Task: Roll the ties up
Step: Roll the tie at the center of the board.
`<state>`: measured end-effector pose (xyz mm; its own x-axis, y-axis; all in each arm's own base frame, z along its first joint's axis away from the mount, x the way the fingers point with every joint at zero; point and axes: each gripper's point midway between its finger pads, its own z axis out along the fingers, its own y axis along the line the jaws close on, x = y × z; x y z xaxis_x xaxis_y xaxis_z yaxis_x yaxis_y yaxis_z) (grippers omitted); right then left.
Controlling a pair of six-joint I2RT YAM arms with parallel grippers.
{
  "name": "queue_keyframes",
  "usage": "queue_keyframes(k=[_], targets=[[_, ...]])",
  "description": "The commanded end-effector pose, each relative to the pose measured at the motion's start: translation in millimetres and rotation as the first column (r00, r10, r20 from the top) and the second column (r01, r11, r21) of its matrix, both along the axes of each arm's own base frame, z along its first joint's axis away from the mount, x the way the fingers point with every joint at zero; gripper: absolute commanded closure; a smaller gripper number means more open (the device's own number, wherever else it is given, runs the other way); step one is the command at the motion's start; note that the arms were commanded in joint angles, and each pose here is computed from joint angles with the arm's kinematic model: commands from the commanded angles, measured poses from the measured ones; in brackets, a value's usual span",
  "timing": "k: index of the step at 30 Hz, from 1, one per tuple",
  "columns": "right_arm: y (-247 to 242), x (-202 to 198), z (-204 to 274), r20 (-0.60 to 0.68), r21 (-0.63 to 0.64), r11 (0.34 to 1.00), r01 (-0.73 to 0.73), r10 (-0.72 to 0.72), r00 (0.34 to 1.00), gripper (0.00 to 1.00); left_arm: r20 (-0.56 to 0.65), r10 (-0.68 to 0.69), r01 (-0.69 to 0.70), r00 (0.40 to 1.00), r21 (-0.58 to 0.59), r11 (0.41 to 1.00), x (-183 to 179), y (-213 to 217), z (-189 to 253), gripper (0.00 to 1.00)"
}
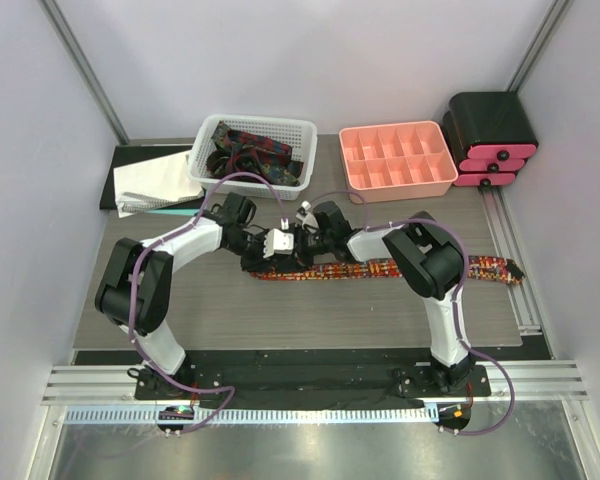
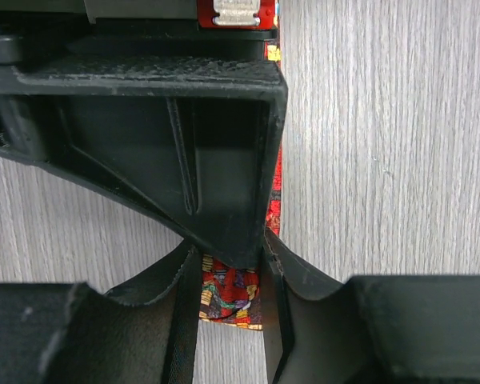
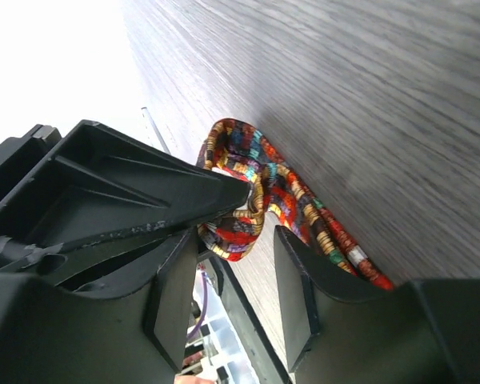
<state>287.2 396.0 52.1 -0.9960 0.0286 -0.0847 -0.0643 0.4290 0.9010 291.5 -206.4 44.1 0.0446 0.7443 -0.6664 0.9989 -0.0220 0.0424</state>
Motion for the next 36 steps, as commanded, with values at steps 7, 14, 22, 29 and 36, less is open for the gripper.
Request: queue_keyframes(k=[7, 14, 22, 29, 36], targets=[[6, 9, 3, 0.041, 0.000, 1.000, 0.003, -0.003, 0.999, 0.87, 0.011, 0.008, -0.008, 1.000, -0.019, 1.000, 2, -5, 3, 0.64], [-7, 9, -8, 0.033, -0.057, 0.998, 0.001, 0.001, 0.999, 0.97, 0.029, 0.048, -0.048, 0.998, -0.009, 0.999, 11, 22, 15, 0.43], [-14, 9, -24, 0.018, -0.112, 0.994, 0.007, -0.005, 1.000, 0.99, 0.000, 0.015, -0.015, 1.000, 0.022, 1.000, -1, 34, 4, 0.36], [-18, 9, -34, 0.010, -0.149, 0.989, 0.009, -0.007, 1.000, 0.99, -0.011, 0.001, -0.001, 1.000, 0.024, 1.000, 1, 28, -1, 0.40], [-16, 9, -36, 0.002, -0.149, 0.989, 0.006, -0.006, 1.000, 0.99, -0.018, -0.019, 0.019, 1.000, 0.033, 0.999, -1, 20, -2, 0.57]])
